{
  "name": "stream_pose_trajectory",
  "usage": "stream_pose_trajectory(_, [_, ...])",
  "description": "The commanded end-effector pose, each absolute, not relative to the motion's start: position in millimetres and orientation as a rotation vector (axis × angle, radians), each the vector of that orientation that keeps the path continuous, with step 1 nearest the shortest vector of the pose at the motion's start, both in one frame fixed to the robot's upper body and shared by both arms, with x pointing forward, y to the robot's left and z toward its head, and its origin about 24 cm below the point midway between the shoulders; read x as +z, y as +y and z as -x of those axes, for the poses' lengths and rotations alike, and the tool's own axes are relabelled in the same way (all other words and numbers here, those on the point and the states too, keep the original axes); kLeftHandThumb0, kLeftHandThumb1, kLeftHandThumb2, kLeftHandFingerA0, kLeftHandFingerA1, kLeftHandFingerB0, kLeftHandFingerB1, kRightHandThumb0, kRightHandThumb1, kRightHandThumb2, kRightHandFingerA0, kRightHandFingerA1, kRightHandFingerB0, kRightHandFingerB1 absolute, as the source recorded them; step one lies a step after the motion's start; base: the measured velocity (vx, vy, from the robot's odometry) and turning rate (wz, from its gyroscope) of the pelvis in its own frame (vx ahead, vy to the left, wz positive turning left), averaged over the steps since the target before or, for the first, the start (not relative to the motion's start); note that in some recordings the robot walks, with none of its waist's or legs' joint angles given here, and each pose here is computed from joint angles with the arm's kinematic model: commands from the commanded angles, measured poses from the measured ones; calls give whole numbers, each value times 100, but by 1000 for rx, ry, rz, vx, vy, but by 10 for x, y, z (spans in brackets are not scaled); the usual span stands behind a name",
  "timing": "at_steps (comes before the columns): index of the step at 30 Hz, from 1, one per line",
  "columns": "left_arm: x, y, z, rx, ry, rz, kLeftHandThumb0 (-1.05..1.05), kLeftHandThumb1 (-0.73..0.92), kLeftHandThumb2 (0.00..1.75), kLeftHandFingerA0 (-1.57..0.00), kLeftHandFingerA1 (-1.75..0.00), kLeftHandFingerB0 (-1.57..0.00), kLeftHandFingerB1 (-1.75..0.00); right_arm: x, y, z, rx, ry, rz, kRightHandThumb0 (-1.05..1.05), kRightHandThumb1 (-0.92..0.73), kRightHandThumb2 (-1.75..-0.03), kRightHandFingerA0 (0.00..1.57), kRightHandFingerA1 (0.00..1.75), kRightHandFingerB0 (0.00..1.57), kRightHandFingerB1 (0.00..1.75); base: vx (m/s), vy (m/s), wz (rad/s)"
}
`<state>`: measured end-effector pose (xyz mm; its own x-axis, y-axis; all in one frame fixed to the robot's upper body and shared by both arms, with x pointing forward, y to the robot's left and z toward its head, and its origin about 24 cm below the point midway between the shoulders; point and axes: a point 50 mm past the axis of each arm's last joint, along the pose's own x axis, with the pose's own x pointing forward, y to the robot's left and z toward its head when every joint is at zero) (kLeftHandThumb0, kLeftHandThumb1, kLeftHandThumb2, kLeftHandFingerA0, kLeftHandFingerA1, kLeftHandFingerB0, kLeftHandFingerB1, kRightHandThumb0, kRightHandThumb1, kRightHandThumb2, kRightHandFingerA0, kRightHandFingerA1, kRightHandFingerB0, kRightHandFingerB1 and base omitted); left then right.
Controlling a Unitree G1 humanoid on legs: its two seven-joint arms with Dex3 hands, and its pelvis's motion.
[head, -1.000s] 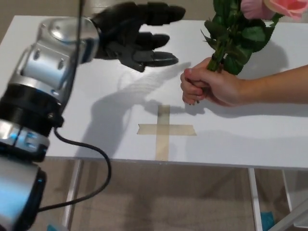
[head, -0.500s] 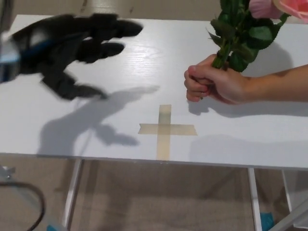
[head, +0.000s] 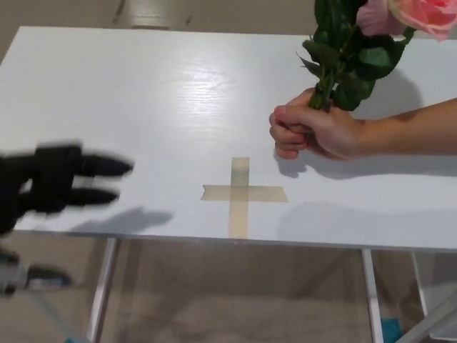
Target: Use the left hand to pick up the rose and passes it to a human.
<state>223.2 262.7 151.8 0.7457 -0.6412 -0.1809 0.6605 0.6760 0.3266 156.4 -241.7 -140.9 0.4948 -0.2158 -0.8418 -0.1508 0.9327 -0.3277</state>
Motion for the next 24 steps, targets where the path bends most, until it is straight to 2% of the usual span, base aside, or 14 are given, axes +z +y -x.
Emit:
stream_pose_trajectory(1, [987,2775,-1537,-706,122,-143,-59,38,72,-27,-42,-33,-42,-1450,-2446,-1440,-38,1102,387,-34,-69,-59,70,42,54,38,0,0,0])
stream_pose_trajectory(2, [901,2780,-1517,-684,137,-122,-59,38,72,-27,-42,-33,-42,-1448,-2448,-1443,-39,1101,387,-34,-69,-59,70,42,54,38,0,0,0])
stream_pose_trajectory(3, [652,2801,-1472,-604,206,-101,-60,39,72,-29,-43,-31,-40,-1449,-2443,-1445,-41,1101,388,-41,-59,-81,62,55,49,50,0,0,0])
stream_pose_trajectory(4, [516,2812,-1462,-552,250,-107,-60,39,72,-30,-43,-30,-40,-1447,-2441,-1453,-41,1099,388,-33,-69,-61,68,43,52,38,0,0,0])
stream_pose_trajectory(7, [240,2846,-1504,-428,354,-141,-60,39,73,-33,-45,-27,-40,-1423,-2424,-1533,-37,1085,393,-33,-69,-61,68,43,52,38,0,0,0])
stream_pose_trajectory(8, [78,2852,-1557,-354,417,-185,-55,45,55,-36,-35,-33,-32,-1404,-2426,-1581,-36,1074,396,-33,-69,-61,68,43,52,38,0,0,0])
stream_pose_trajectory(13, [-483,2903,-1630,-168,630,-386,-63,47,55,-30,-33,-31,-31,-1397,-2412,-1608,-35,1069,393,-33,-68,-61,67,43,52,38,0,0,0])
stream_pose_trajectory(15, [-577,2898,-1657,-194,702,-430,-69,48,56,-23,-31,-27,-30,-1400,-2440,-1579,-43,1074,389,-33,-68,-61,67,43,52,38,0,0,0])
stream_pose_trajectory(16, [-599,2911,-1680,-216,734,-433,-32,17,83,-7,-51,-7,-48,-1404,-2446,-1566,-44,1077,387,-33,-68,-61,66,43,53,38,0,0,0])
stream_pose_trajectory(18, [-620,2934,-1710,-237,765,-430,-32,17,83,-7,-51,-7,-48,-1409,-2446,-1553,-44,1079,385,-33,-68,-61,66,43,53,38,0,0,0])
stream_pose_trajectory(19, [-647,2946,-1733,-233,776,-412,-73,50,56,-18,-30,-24,-29,-1410,-2443,-1554,-44,1080,386,-33,-68,-61,66,43,53,38,0,0,0])
stream_pose_trajectory(22, [-676,2957,-1753,-231,781,-410,-73,50,56,-18,-30,-24,-29,-1410,-2442,-1554,-43,1080,386,-33,-68,-61,66,43,53,38,0,0,0])
stream_pose_trajectory(23, [-755,2951,-1770,-177,805,-409,-77,44,74,-12,-37,-16,-35,-1420,-2442,-1526,-41,1085,390,-33,-68,-61,67,43,53,38,0,0,0])
stream_pose_trajectory(24, [-845,2934,-1786,-114,837,-409,-77,44,74,-12,-37,-16,-35,-1433,-2443,-1491,-39,1092,396,-33,-68,-61,67,43,53,38,0,0,0])
